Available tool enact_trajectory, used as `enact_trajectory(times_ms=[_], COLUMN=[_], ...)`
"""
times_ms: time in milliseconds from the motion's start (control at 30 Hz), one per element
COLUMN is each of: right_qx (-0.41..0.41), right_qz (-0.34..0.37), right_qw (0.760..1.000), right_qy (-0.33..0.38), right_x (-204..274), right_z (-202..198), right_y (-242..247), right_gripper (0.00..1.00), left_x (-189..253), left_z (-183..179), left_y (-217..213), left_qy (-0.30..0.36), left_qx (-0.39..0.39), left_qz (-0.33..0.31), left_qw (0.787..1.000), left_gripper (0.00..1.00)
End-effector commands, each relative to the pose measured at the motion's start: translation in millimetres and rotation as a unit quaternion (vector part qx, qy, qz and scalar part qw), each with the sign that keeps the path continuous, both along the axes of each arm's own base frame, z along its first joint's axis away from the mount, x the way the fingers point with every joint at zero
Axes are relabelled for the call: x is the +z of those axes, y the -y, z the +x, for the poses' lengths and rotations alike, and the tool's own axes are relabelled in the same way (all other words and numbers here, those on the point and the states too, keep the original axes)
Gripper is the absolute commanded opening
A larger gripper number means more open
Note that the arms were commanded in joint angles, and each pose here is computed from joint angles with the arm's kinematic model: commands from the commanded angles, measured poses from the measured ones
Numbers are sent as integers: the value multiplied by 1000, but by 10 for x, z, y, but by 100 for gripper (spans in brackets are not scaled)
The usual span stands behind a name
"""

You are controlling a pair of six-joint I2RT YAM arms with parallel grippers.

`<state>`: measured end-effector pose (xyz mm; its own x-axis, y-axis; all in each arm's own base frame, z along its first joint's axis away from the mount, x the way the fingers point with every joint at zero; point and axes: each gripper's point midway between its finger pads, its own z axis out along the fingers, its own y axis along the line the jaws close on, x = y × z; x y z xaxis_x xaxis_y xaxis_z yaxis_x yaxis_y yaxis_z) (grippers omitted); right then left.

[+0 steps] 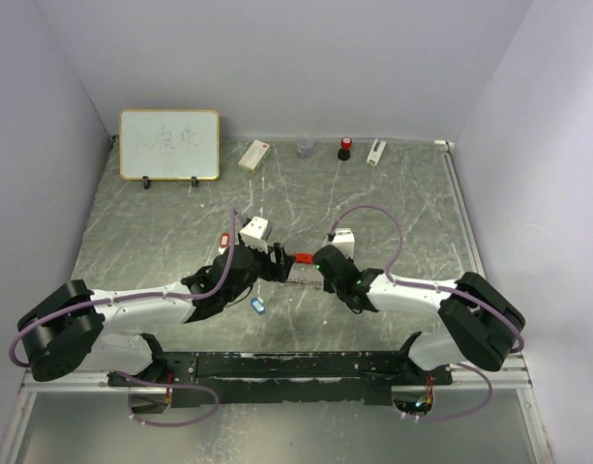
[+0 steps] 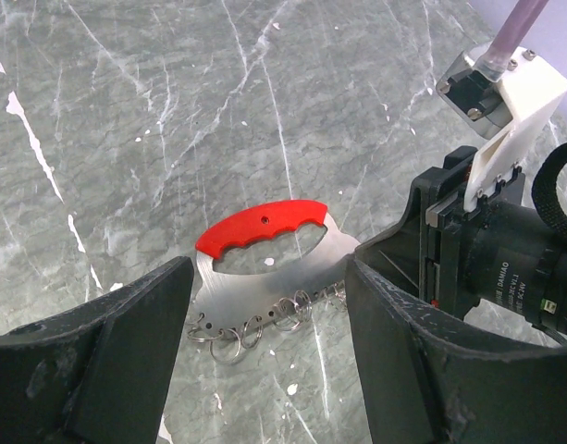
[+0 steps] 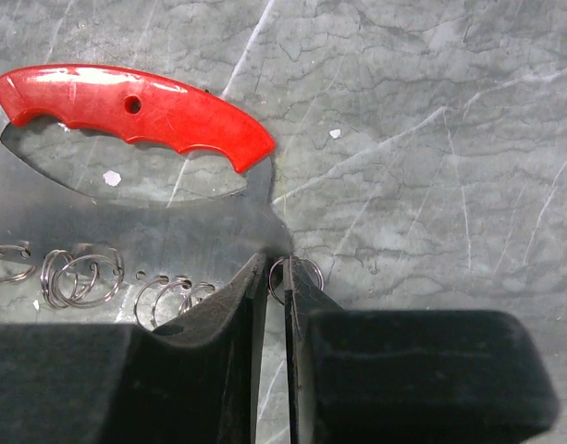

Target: Put the keys on the keyring

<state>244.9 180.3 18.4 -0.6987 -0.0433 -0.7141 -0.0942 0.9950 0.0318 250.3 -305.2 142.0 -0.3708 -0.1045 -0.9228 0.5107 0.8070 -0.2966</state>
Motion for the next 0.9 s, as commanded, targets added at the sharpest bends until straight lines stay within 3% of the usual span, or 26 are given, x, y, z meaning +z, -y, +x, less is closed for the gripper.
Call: enact_trajectory(times_ms=[0,233,867], right_qx=[-3,5,61], right_qz=[6,12,79], right_qw=[1000,1000,994], right_qy=[13,16,41], right_x=[112,150,435], right_z=[51,73,150], right_y=[-16,-67,-448], right_gripper=[11,0,0], left_x=[128,131,164], left_z=[-13,-26,-76], left_y=[23,-3,-140], left_qy=[16,16,24], left_qx=[-2,0,8], left_qz=[-20,-24,-31], left_qw=[1000,1000,999], left_gripper=[78,78,78])
